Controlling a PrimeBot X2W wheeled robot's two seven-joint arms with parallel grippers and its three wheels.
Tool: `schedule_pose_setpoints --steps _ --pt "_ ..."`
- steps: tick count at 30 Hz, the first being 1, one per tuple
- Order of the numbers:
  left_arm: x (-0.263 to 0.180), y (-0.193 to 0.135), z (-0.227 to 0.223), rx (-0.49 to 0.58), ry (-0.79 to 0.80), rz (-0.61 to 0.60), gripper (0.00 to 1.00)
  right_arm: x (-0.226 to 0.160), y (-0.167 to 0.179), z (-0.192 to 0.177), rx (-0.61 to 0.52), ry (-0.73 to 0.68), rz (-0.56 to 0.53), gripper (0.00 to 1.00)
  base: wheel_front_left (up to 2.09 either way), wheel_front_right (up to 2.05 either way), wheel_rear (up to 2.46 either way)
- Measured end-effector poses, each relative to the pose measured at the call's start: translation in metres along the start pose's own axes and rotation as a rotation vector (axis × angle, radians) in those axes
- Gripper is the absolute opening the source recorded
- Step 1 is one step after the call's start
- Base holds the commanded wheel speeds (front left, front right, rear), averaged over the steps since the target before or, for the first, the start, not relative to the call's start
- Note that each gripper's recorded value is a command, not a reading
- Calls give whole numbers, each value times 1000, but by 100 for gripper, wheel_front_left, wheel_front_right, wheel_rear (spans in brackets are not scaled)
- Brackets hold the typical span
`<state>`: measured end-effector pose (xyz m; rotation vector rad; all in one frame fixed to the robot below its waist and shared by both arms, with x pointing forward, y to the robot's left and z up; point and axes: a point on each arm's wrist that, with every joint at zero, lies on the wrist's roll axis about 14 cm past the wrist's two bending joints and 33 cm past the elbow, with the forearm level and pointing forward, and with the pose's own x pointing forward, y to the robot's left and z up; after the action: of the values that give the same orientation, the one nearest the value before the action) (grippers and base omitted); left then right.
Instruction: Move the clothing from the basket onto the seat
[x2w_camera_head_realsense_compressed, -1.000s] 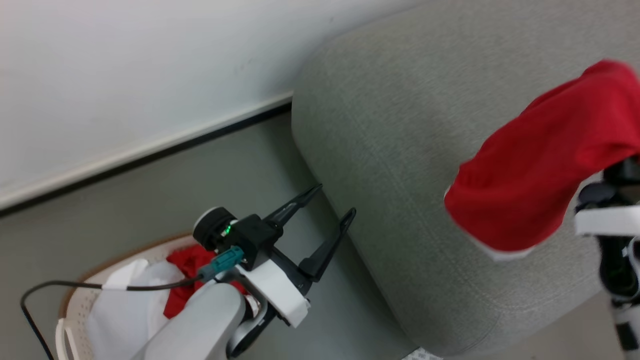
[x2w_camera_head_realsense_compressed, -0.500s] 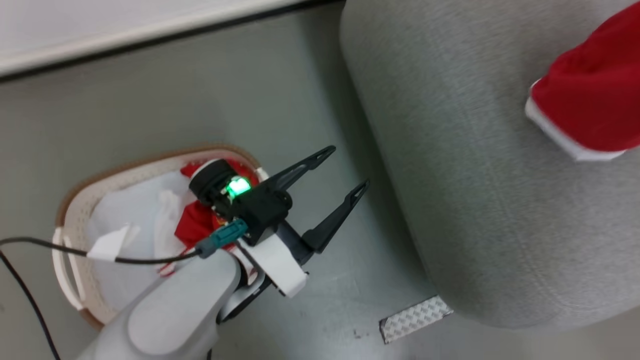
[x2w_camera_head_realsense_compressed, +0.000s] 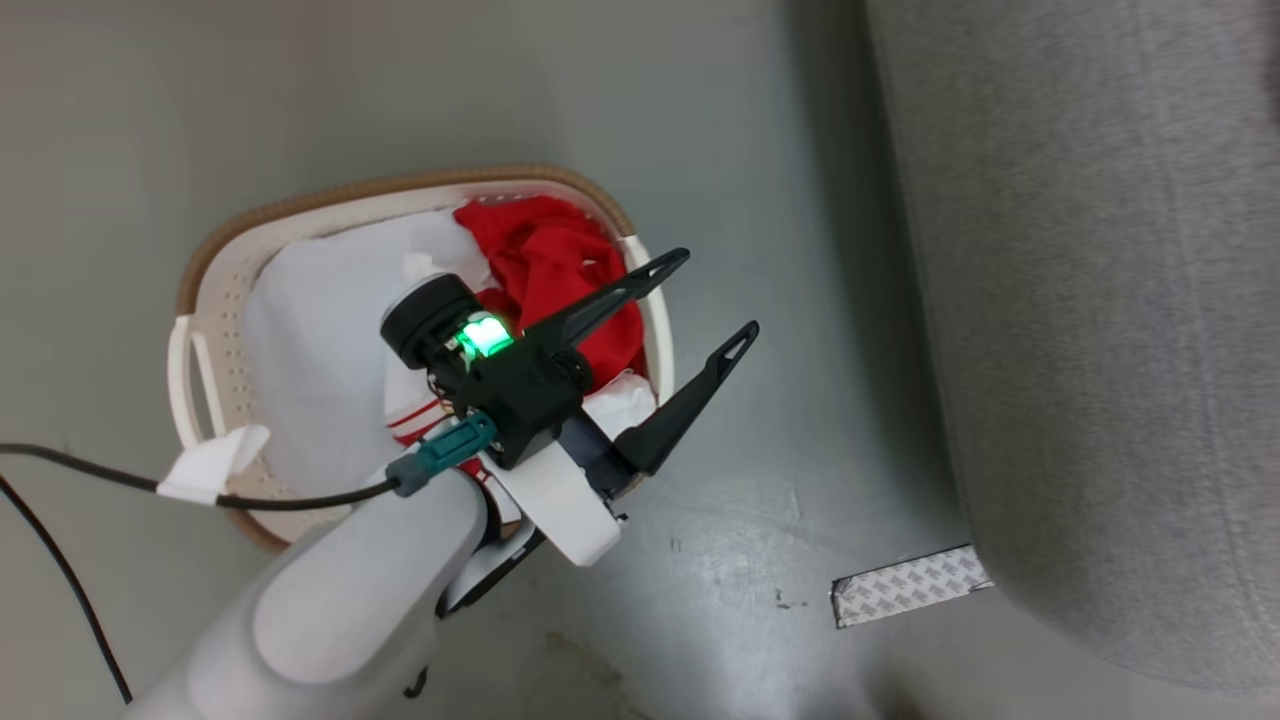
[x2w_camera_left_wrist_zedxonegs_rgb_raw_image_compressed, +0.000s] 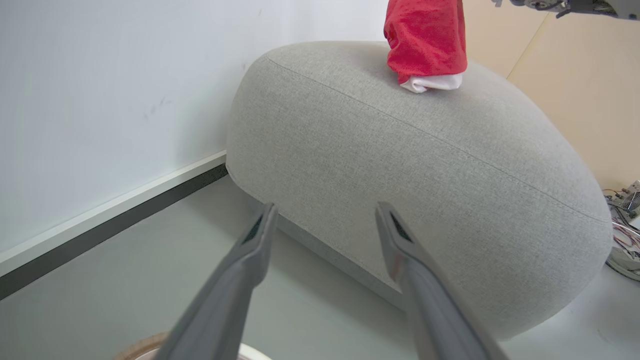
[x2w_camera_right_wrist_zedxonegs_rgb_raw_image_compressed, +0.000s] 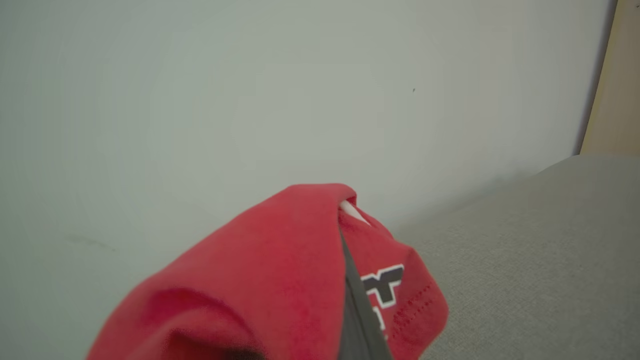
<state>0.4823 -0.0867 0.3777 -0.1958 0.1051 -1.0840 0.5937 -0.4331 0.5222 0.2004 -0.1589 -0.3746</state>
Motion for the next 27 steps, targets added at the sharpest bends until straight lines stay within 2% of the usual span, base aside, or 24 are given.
schedule_pose_setpoints --steps 3,7,8,9,12,13,14,21,27 --pt "-5 8 -6 -5 9 22 100 -4 -2 -43 -29 105 -13 0 0 0 0" --pt "-8 11 -9 -4 14 34 100 -26 -8 -101 -76 319 -30 0 0 0 0" --pt "-8 11 -7 -2 12 34 100 -33 -11 -112 -108 386 -30 5 0 0 0" --pt "-8 10 -6 0 11 34 100 -39 -15 -122 -143 445 -28 21 0 0 0" --pt "-8 10 -1 8 5 37 100 -56 -25 -142 -205 593 -42 47 0 0 0" --pt "-9 10 1 11 1 38 100 -62 -27 -147 -212 640 -46 91 0 0 0" --pt "-8 10 3 14 -2 38 100 -64 -27 -148 -218 660 -44 100 0 0 0" --pt "-8 -1 17 28 -9 32 100 -70 -26 -130 -261 705 -26 100 0 0 0" --pt "-9 -16 42 39 -35 41 100 -101 -30 -117 -320 792 6 100 0 0 0"
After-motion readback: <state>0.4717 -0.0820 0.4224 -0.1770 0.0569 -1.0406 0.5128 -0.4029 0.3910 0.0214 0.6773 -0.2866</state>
